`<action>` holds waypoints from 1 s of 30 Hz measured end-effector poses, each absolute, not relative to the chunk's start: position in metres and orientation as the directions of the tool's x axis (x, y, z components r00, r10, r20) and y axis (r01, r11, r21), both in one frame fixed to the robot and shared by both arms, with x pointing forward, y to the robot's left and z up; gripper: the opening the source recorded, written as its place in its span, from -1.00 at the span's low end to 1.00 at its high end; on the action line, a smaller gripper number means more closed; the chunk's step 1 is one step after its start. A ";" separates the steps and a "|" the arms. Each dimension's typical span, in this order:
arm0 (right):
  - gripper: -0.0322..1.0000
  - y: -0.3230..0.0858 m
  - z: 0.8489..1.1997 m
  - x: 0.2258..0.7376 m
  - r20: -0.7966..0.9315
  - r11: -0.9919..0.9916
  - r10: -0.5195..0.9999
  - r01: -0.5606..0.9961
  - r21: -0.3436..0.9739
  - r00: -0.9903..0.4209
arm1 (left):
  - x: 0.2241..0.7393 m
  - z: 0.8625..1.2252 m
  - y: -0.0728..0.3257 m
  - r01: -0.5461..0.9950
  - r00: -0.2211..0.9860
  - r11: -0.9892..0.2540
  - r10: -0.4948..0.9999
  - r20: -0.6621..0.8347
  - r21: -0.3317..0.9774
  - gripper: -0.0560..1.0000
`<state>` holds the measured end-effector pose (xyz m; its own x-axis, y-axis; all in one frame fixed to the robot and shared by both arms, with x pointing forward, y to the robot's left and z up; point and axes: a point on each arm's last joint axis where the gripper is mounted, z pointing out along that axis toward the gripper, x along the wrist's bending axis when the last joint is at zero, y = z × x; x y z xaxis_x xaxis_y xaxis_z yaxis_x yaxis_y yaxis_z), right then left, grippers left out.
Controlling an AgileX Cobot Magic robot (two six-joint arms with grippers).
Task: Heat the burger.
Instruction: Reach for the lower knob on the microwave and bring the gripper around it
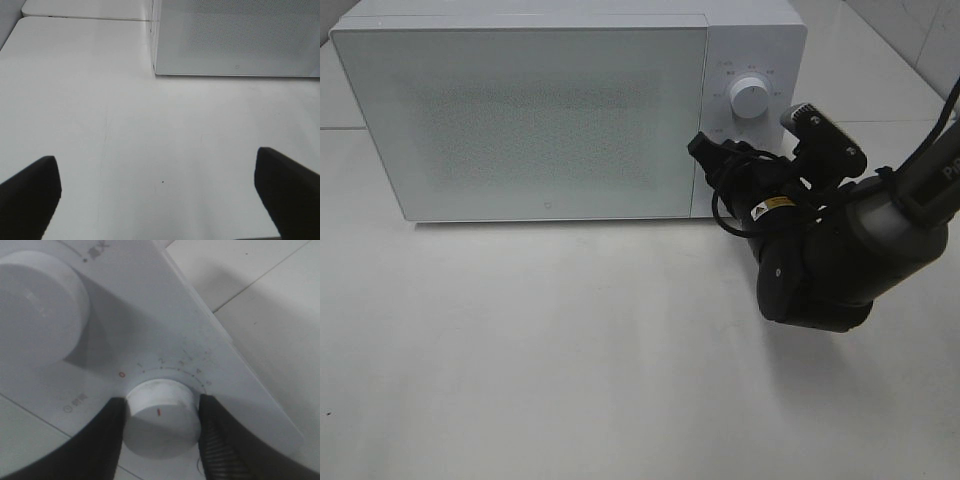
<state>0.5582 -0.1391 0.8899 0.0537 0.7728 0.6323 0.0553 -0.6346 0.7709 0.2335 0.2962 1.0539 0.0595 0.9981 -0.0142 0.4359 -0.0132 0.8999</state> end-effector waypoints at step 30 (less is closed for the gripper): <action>-0.06 -0.140 0.890 0.558 0.997 -1.000 0.002 -0.016 0.003 0.077 | 0.234 1.054 0.296 0.436 0.060 -0.013 0.998 -0.014 0.900 0.95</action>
<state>0.5582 -0.1399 0.8899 0.0769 0.0018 0.9970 -0.0158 -0.9999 0.0030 0.2335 0.2962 1.0539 0.0595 0.9981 -0.0142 0.4359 -0.0132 0.8999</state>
